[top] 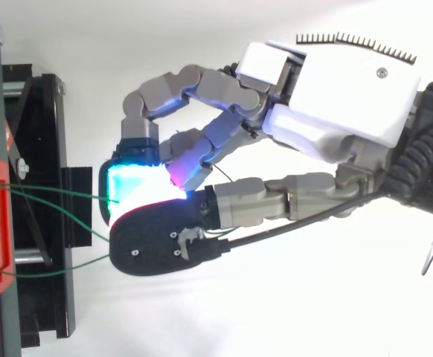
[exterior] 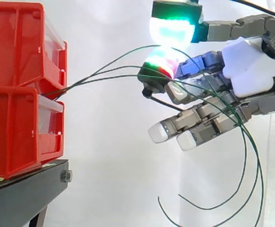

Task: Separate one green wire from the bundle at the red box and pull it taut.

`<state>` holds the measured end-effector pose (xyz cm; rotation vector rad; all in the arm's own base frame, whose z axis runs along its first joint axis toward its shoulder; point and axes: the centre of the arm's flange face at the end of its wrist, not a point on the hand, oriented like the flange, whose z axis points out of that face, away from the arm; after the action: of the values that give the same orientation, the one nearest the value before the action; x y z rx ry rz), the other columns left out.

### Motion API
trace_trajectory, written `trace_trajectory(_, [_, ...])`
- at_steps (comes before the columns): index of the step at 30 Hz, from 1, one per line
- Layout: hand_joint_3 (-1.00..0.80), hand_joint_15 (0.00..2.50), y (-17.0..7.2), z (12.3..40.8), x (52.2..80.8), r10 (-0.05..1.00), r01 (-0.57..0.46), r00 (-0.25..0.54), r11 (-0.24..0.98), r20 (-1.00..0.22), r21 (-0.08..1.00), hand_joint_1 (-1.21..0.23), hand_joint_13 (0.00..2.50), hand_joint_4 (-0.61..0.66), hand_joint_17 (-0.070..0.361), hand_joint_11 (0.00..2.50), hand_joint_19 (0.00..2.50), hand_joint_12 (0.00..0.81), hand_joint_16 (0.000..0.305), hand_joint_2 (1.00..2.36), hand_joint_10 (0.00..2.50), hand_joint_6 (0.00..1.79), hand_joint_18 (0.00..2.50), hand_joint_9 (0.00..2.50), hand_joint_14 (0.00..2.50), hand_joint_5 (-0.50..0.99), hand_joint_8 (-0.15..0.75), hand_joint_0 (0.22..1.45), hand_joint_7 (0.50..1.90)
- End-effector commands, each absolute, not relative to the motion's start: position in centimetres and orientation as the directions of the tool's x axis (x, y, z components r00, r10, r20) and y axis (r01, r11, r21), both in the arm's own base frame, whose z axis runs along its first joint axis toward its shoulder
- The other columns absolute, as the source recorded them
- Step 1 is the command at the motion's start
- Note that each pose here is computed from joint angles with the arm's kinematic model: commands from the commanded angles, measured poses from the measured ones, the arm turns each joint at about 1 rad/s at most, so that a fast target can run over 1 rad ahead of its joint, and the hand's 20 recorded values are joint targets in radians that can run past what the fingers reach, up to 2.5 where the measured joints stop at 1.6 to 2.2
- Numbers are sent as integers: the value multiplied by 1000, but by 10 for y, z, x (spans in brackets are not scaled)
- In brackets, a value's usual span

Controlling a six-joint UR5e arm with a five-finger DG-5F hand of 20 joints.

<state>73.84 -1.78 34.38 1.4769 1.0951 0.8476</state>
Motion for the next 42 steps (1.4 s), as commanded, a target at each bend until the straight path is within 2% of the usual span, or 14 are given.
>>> trace_trajectory(1, [-56, 245, -17, 332, 736, 944, 197, 329, -45, -23, 979, -784, 557, -93, 129, 471, 360, 398, 57, 1015, 14, 860, 558, 969, 9, -89, 233, 566, 1220])
trace_trajectory(8, [-57, 208, -13, 315, 736, 941, 147, 335, -97, 43, 984, -787, 516, -95, 130, 403, 316, 396, 58, 1014, 13, 854, 514, 936, 8, -86, 227, 566, 1232])
trace_trajectory(17, [-53, 153, -12, 301, 732, 940, 161, 336, -117, 58, 980, -789, 451, -104, 131, 322, 237, 399, 58, 1013, 10, 848, 426, 889, 6, -83, 220, 564, 1231])
trace_trajectory(24, [-46, 157, -7, 266, 723, 934, 145, 337, -178, 120, 973, -791, 445, -107, 133, 320, 220, 402, 59, 1013, 10, 844, 412, 893, 7, -81, 219, 562, 1247])
trace_trajectory(42, [-40, 174, 0, 221, 709, 944, 138, 316, -147, 97, 980, -797, 477, -107, 138, 381, 236, 406, 61, 1012, 12, 843, 436, 942, 6, -78, 219, 566, 1252])
